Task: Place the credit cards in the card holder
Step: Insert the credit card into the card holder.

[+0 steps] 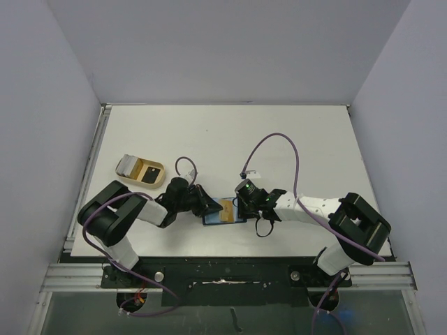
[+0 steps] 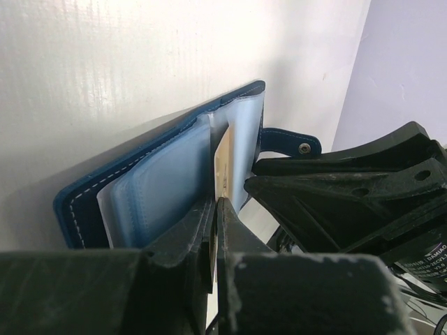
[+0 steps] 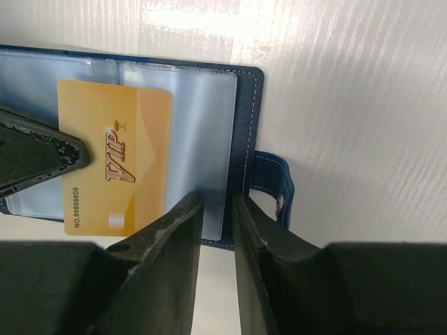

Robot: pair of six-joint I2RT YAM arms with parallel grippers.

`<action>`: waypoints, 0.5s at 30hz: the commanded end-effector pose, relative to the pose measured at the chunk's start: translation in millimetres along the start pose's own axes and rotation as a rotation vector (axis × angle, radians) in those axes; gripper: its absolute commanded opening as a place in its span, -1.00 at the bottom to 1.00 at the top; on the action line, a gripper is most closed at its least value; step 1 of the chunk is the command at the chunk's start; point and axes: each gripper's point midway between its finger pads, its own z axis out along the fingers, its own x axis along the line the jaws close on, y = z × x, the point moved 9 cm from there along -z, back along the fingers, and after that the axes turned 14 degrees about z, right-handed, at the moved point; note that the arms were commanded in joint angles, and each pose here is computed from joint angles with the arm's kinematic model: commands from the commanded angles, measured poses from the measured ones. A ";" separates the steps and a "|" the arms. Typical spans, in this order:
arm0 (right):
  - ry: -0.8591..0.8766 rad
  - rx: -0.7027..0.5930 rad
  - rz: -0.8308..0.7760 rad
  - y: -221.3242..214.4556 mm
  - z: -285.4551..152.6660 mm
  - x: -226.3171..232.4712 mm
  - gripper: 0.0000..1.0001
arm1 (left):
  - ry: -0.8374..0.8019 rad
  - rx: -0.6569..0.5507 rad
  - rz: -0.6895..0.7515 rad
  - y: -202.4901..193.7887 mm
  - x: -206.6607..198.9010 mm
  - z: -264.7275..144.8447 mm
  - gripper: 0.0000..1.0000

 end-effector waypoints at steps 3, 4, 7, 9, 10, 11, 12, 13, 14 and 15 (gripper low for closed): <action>0.015 -0.024 0.013 -0.3 0.2 2.9 -0.49 | -0.012 -0.041 0.014 -0.6 -2.6 5.0 -1.00; 0.016 -0.025 0.014 0.0 -0.2 3.0 -0.49 | -0.010 -0.049 0.012 -0.4 -2.3 4.5 -1.00; 0.019 -0.027 0.016 0.2 -0.8 3.3 -0.49 | -0.003 -0.066 0.011 0.0 -1.7 3.8 -1.00; 0.018 -0.027 0.017 -0.1 -0.6 2.9 -0.49 | 0.000 -0.071 0.014 0.1 -1.6 3.7 -1.00; 0.017 -0.025 0.017 -0.6 -0.3 2.5 -0.49 | 0.000 -0.073 0.017 -0.1 -1.6 3.9 -1.00; 0.018 -0.026 0.018 -0.4 -0.2 2.8 -0.49 | 0.001 -0.076 0.017 -0.2 -1.2 4.0 -1.00; 0.017 -0.025 0.018 -0.6 -0.2 2.6 -0.48 | -0.002 -0.077 0.017 -0.5 -1.8 4.2 -1.00; 0.017 -0.025 0.018 -0.7 -0.2 2.5 -0.48 | -0.005 -0.079 0.019 -0.8 -2.3 4.2 -1.00; 0.017 -0.025 0.019 -0.7 -0.2 2.6 -0.49 | -0.009 -0.081 0.019 -1.0 -2.8 4.4 -1.00; 0.017 -0.025 0.020 -0.7 -0.1 2.6 -0.49 | -0.009 -0.080 0.017 -1.7 -2.5 4.8 -1.00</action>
